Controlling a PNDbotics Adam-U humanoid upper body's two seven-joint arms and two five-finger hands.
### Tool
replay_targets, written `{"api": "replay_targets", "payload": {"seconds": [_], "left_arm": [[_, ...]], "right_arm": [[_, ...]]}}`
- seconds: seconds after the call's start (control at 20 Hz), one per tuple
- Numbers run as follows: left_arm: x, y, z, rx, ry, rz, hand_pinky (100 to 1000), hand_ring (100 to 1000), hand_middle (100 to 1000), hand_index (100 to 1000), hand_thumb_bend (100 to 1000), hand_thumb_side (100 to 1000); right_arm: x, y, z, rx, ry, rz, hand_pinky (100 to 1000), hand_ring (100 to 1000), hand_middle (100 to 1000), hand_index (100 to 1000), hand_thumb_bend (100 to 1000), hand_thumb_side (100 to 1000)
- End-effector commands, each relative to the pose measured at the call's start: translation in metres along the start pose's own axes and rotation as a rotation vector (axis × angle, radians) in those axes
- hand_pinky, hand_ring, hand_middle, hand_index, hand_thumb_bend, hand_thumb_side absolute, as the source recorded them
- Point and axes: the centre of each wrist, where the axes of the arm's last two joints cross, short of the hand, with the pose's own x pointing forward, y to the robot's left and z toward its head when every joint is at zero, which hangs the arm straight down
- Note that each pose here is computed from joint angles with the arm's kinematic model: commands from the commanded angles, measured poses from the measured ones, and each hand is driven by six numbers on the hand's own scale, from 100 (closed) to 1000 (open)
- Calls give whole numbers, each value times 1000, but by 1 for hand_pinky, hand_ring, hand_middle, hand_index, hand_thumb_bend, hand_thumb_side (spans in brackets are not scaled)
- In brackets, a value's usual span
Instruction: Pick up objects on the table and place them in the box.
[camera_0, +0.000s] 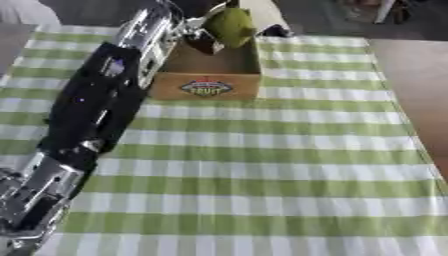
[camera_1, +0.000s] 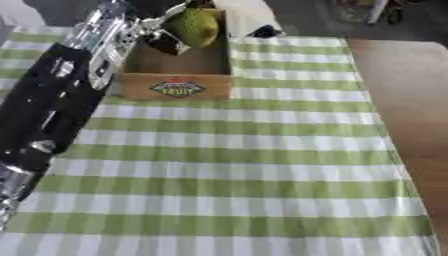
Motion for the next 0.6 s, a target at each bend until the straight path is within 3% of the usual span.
{"api": "replay_targets", "payload": {"seconds": [0.05,0.3,0.6], "left_arm": [[11,12,-10,80,20,-23,277,372,345,469,215,100],[21,-4,-14,84,84,-123,316,395,361,492,296,100],[21,-37,-12,8,128,-163,370,427,390,522,281,100]], "right_arm": [[7,1,-8,-2,-41,-20,923,760,643,827,100,589],[9,8,-10,-8,-51,-57,924,760,643,827,100,587],[6,9,-10,-13,-48,-74,925,760,642,829,100,585]]}}
